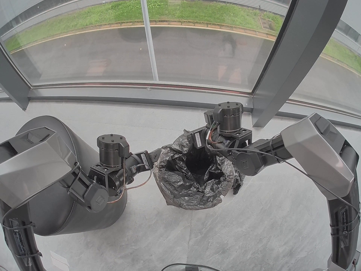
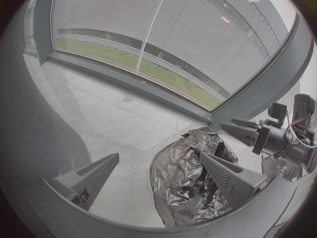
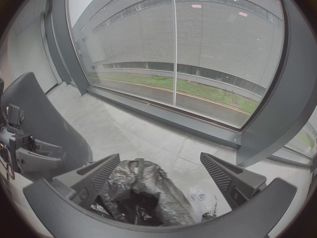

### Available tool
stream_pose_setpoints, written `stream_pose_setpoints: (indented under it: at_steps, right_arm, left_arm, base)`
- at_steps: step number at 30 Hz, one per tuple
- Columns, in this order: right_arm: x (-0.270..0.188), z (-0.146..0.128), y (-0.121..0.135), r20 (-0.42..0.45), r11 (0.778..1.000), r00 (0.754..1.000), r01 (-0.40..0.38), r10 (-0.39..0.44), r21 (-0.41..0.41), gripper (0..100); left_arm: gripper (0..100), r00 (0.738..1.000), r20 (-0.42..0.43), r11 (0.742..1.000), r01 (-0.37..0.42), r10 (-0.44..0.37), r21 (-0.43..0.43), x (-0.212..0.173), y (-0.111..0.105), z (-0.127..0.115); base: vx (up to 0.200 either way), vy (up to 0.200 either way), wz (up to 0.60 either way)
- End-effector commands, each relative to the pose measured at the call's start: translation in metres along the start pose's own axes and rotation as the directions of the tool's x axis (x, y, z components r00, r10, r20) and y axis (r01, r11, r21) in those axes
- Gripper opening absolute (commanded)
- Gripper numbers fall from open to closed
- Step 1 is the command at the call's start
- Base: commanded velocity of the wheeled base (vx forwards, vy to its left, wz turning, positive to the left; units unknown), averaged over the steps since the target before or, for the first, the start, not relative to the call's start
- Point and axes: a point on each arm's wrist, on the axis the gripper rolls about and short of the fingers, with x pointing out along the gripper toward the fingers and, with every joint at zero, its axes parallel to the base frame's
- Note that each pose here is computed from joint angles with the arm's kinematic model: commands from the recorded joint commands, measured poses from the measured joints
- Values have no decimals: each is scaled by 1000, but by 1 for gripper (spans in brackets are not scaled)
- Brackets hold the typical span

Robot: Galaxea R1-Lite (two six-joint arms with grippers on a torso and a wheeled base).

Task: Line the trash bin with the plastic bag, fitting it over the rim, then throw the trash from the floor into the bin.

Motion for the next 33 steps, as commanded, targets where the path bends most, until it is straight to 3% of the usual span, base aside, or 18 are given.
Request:
stream_pose_setpoints:
  at_steps: [1, 19, 25, 28, 33]
  right_arm:
    - [14, -26, 8, -45, 1000, 999, -7, 6, -8, 100]
    - [21, -48, 12, -91, 1000, 996, -6, 4, -15, 100]
    - [16, -46, 14, -95, 1000, 995, -11, 9, -17, 100]
    - [9, -41, 12, -93, 1000, 996, -9, 7, -16, 100]
    - [-19, -20, 6, -25, 1000, 1000, 5, -4, 23, 100]
  left_arm:
    - [100, 1000, 1, 1000, -1, 1, 0, 0, 0, 0]
    - [100, 1000, 0, 1000, 3, -3, -17, -3, -2, 0]
    - [100, 997, 29, 996, 72, -71, -54, -28, -26, 12]
    - [100, 989, 32, 985, 147, -145, -86, -52, -48, 15]
    - [100, 964, -60, 962, 253, -260, -99, -83, -76, -9]
  base:
    - [0, 0, 0]
    - [0, 0, 0]
    - [0, 0, 0]
    - [0, 0, 0]
    - [0, 0, 0]
